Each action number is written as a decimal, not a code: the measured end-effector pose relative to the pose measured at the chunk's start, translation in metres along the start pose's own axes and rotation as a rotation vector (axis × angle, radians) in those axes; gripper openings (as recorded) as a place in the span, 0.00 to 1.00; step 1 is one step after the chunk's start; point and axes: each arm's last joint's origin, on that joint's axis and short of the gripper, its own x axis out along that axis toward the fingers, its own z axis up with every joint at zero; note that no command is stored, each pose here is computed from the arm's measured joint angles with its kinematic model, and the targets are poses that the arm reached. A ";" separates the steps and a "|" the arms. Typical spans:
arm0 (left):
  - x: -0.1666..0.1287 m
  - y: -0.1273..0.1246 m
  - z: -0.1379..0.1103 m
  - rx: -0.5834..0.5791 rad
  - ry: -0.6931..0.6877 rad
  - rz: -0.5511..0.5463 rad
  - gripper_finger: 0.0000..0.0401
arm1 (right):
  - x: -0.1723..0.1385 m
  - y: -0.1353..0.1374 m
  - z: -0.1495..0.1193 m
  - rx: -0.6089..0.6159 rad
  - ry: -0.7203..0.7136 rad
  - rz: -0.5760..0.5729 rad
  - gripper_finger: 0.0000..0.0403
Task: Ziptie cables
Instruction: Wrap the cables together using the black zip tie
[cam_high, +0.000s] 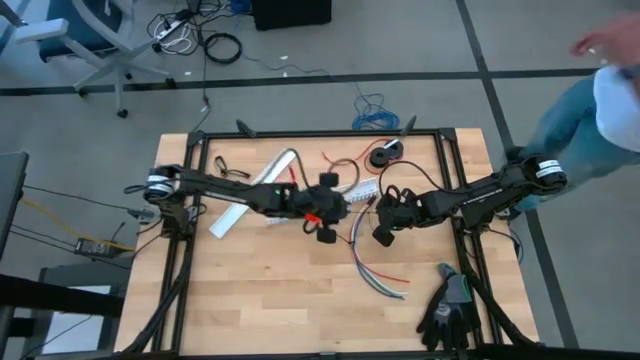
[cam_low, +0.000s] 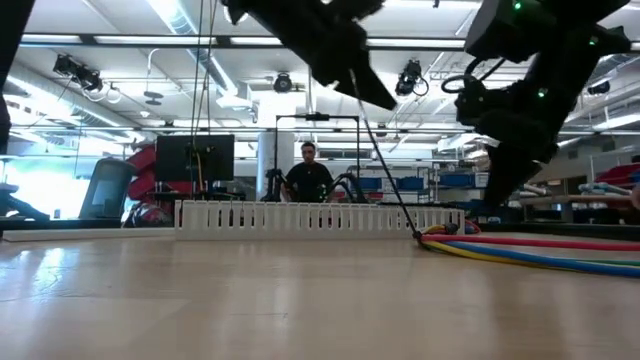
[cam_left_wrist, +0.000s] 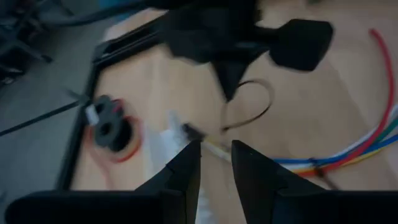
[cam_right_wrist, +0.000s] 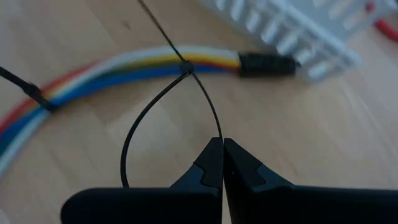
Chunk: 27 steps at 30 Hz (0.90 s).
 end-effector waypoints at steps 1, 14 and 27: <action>0.006 -0.005 0.001 0.004 0.004 -0.010 0.25 | 0.000 0.001 0.003 -0.007 -0.016 0.012 0.00; 0.022 -0.019 0.001 0.026 0.088 -0.010 0.25 | -0.011 0.014 0.032 -0.082 -0.143 0.147 0.00; 0.024 -0.021 -0.023 -0.043 0.253 0.075 0.25 | -0.015 0.019 0.032 -0.103 -0.138 0.176 0.00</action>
